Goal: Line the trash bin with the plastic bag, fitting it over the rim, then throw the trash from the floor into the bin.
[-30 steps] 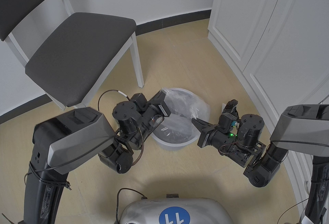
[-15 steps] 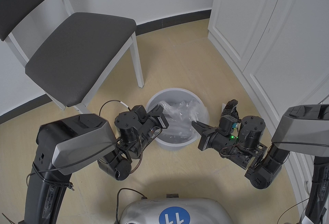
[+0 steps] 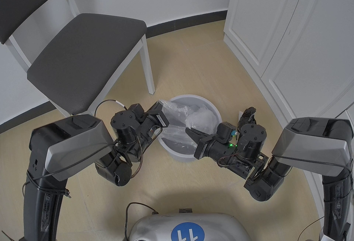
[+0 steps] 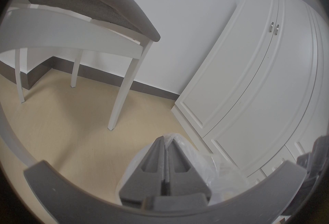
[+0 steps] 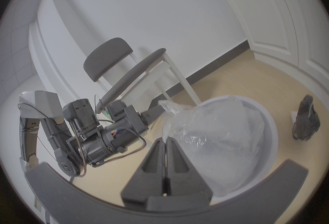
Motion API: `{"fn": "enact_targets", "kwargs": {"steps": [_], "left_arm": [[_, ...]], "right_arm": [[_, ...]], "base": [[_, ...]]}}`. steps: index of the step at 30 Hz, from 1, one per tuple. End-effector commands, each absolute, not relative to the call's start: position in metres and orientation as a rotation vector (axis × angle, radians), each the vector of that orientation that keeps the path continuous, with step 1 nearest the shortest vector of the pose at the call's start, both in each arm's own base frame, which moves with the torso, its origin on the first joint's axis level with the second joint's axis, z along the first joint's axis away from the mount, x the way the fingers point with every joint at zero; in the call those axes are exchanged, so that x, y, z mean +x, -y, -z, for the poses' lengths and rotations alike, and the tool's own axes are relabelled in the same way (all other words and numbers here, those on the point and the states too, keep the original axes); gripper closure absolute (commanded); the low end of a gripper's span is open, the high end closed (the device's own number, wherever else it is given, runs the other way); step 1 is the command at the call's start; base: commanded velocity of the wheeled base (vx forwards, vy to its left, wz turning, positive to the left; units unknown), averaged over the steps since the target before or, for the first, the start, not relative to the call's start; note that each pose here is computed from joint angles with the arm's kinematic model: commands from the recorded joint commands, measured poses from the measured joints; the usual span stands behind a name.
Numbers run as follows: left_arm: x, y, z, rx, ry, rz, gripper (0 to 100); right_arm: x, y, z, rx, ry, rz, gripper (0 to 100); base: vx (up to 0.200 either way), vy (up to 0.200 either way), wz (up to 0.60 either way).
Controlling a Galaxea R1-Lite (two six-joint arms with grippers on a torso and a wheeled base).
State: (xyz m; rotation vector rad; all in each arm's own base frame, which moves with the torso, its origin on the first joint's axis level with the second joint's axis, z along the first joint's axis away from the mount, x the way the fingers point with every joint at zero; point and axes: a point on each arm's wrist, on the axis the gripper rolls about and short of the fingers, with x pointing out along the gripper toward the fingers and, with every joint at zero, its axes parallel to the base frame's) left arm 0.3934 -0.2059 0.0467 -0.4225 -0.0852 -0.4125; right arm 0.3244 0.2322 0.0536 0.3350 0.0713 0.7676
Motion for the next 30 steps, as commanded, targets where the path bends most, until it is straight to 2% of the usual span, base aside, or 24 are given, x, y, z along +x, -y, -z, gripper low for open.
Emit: {"fn": "enact_targets", "kwargs": {"steps": [1,9,13,16,19,21,26,30], "left_arm": [[0.391,0.202,-0.059,-0.429,0.106,0.411,100],[0.389,0.209,-0.048,-0.423,0.078,0.422,100],[0.392,0.206,-0.044,-0.421,0.076,0.414,100],[0.4,0.19,-0.048,-0.419,0.091,0.375,100],[0.401,0.186,-0.052,-0.418,0.099,0.37,100],[0.404,0.173,-0.054,-0.394,0.103,0.341,100],[0.407,0.159,-0.047,-0.314,0.086,0.342,100],[0.406,0.159,-0.045,-0.308,0.078,0.345,100]], "right_arm": [[0.33,-0.232,-0.039,0.355,-0.093,-0.757,100],[0.349,-0.214,-0.021,0.362,-0.118,-0.687,100],[0.345,-0.21,-0.026,0.35,-0.114,-0.677,100],[0.335,-0.193,-0.05,0.332,-0.085,-0.653,100],[0.333,-0.185,-0.054,0.311,-0.077,-0.638,100],[0.331,-0.153,-0.063,0.228,-0.059,-0.574,100],[0.32,-0.121,-0.058,0.152,-0.106,-0.547,100],[0.317,-0.11,-0.051,0.116,-0.134,-0.536,100]], "base": [[0.0,0.0,0.0],[0.0,0.0,0.0],[0.0,0.0,0.0],[0.0,0.0,0.0],[0.0,0.0,0.0],[0.0,0.0,0.0],[0.0,0.0,0.0],[0.0,0.0,0.0]]}}
